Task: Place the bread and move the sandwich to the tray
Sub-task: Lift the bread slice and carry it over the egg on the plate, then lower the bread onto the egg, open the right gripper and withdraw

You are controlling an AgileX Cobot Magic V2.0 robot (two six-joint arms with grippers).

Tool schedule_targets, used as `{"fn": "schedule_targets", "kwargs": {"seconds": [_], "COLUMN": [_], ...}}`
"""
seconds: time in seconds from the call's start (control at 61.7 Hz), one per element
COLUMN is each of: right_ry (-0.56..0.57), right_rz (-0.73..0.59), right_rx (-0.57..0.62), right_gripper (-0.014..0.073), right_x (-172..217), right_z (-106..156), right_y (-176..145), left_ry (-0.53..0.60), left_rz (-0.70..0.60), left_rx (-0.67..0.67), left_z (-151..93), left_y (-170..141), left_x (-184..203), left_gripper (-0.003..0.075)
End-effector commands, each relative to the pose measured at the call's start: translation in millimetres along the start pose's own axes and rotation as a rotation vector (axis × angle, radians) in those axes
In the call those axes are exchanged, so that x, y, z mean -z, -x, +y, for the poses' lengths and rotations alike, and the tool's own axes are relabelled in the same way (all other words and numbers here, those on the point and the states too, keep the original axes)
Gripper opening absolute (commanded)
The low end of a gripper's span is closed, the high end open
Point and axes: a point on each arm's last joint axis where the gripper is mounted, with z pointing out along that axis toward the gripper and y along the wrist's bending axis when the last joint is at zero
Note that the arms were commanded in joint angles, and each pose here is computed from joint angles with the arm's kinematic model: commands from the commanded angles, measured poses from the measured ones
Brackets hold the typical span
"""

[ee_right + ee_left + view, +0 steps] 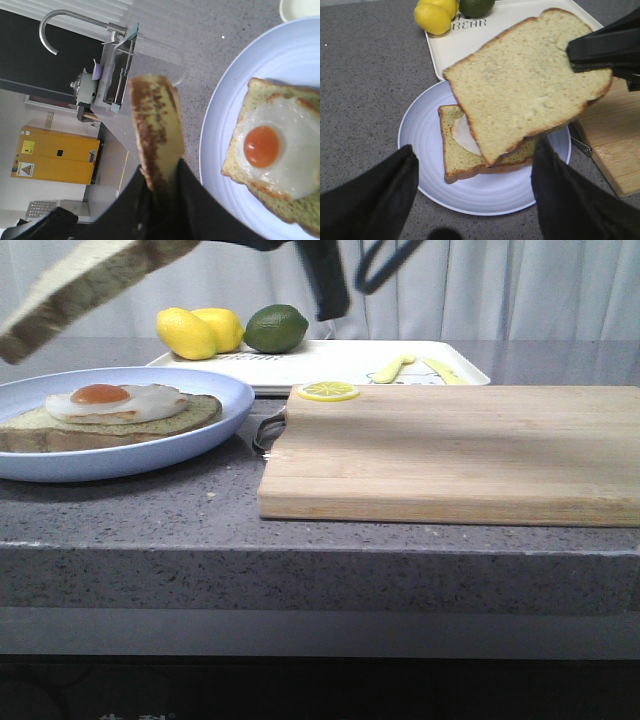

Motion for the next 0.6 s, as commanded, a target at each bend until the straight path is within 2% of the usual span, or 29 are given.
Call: {"fn": "schedule_targets", "kwargs": {"seconds": [0.0, 0.211, 0.421, 0.584], "right_ry": [0.16, 0.059, -0.004, 0.004], "right_rz": [-0.041, -0.083, -0.127, -0.107], "right_rx": [-0.103, -0.244, -0.265, -0.267], "right_gripper": [0.0092, 0.0092, 0.0092, 0.0093], "right_x": [-3.4, -30.8, -36.8, -39.0], "right_z": [37.3, 20.6, 10.2, 8.7], "right_y": [10.6, 7.9, 7.9, 6.1], "left_ry": [-0.016, -0.018, -0.018, -0.018], "left_rz": [-0.106, -0.106, -0.106, -0.106], "left_rx": [-0.002, 0.0, 0.0, 0.0], "left_z": [-2.0, -2.1, -2.1, -2.1], "left_y": [16.2, 16.1, 16.1, 16.1], "left_x": [5.4, 5.4, 5.4, 5.4], "left_gripper": [0.048, 0.048, 0.0479, 0.048]}}
